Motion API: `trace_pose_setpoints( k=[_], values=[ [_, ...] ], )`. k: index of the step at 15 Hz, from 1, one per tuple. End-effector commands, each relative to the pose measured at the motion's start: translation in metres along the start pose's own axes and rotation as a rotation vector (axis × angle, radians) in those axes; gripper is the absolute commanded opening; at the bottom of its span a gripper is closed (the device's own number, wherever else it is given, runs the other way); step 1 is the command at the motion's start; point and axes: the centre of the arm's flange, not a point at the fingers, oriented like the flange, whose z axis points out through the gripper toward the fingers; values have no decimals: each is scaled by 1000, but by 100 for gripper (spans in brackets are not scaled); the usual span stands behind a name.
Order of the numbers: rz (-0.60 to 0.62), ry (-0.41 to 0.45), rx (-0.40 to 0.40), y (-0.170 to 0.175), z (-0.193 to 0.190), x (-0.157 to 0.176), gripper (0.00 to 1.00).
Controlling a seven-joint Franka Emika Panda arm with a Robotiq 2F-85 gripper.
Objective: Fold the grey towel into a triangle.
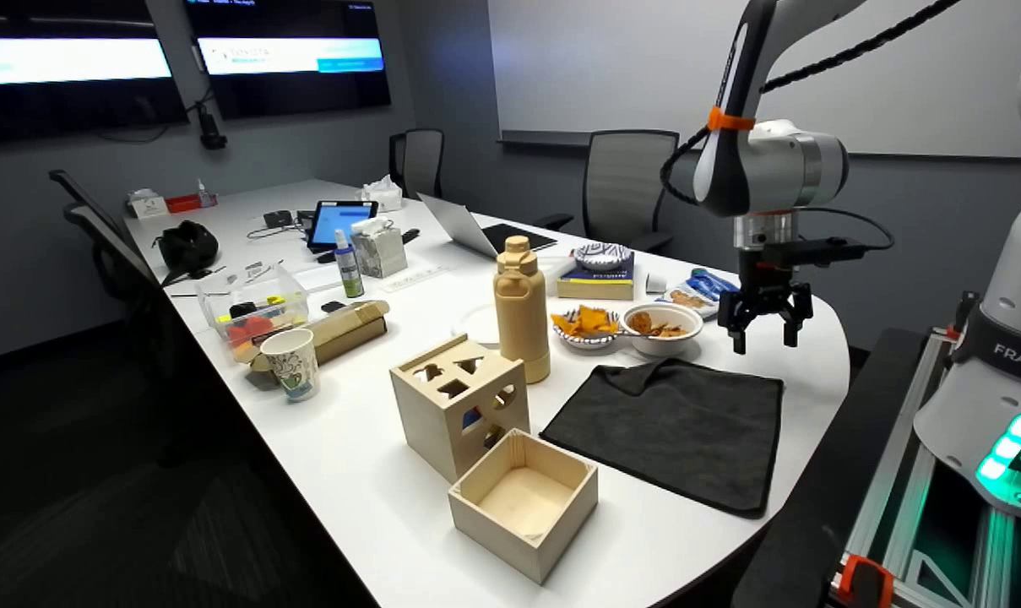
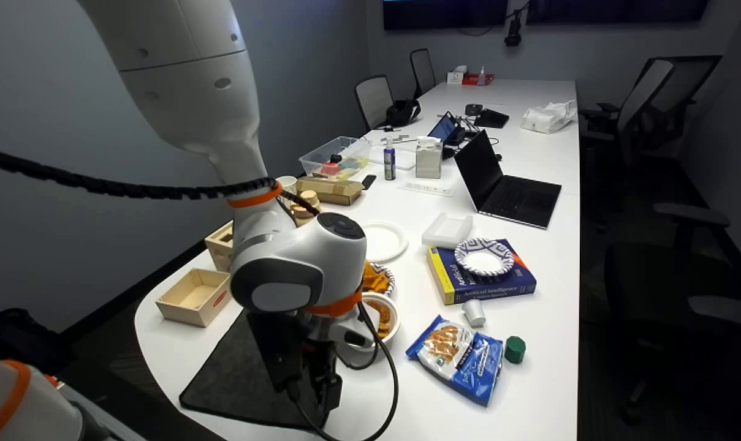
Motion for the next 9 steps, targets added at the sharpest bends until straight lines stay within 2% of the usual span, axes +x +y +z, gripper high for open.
trace_pose_setpoints(
  k=[1,9],
  values=[
    [15,-5,18,10,32,14,100],
    [35,-39,46,10,66,28,100]
  ],
)
